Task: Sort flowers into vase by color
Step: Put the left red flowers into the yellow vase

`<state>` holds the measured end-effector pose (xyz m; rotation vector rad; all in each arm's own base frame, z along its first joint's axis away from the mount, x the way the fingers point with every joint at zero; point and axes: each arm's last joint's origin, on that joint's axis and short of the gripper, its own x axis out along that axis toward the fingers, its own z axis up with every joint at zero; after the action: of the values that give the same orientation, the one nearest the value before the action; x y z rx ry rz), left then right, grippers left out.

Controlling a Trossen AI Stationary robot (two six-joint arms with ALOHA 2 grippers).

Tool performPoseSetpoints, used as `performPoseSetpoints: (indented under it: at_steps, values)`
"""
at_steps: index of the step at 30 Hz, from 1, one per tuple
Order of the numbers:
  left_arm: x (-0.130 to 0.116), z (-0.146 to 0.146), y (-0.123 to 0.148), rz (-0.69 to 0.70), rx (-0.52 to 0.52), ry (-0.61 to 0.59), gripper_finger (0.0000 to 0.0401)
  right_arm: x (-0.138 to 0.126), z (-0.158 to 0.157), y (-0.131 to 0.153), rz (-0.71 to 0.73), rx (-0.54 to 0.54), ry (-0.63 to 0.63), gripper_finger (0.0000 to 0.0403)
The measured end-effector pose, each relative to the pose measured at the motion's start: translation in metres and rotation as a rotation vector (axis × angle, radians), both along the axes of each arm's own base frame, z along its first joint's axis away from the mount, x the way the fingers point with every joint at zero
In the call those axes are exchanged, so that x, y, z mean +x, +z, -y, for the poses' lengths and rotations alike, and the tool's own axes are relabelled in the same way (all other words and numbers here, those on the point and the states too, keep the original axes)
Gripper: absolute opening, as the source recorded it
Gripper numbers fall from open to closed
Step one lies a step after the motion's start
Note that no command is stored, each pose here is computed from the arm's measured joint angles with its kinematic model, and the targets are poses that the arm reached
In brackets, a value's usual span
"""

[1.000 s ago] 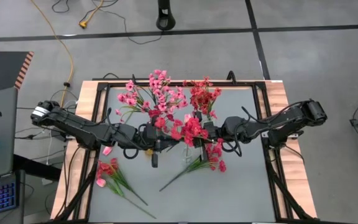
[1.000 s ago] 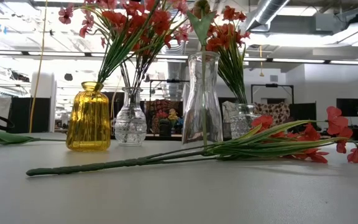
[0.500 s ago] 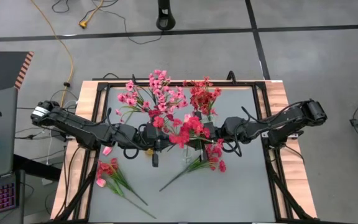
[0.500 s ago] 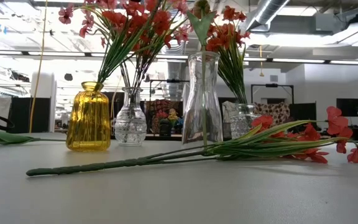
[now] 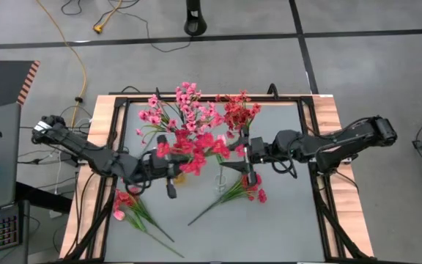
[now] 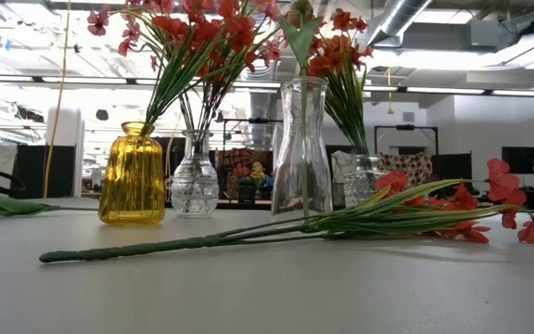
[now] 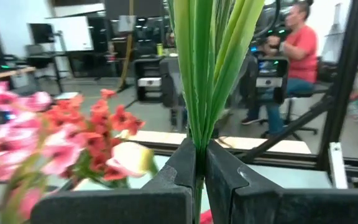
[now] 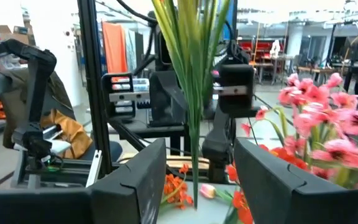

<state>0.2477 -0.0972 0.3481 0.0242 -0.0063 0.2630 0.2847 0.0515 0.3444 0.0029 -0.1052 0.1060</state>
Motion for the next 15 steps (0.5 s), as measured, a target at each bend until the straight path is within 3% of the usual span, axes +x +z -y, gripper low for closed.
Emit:
performPoseSetpoints:
  at_steps: [6, 15]
  values:
    - [-0.018, 0.018, -0.002, -0.038, 0.033, 0.12, 0.0, -0.013, 0.002, 0.006, -0.034, -0.005, 0.001, 0.0215]
    - [-0.032, 0.029, -0.041, -0.072, 0.024, 0.248, 0.0, -0.014, 0.003, 0.006, -0.046, -0.007, 0.001, 0.0215]
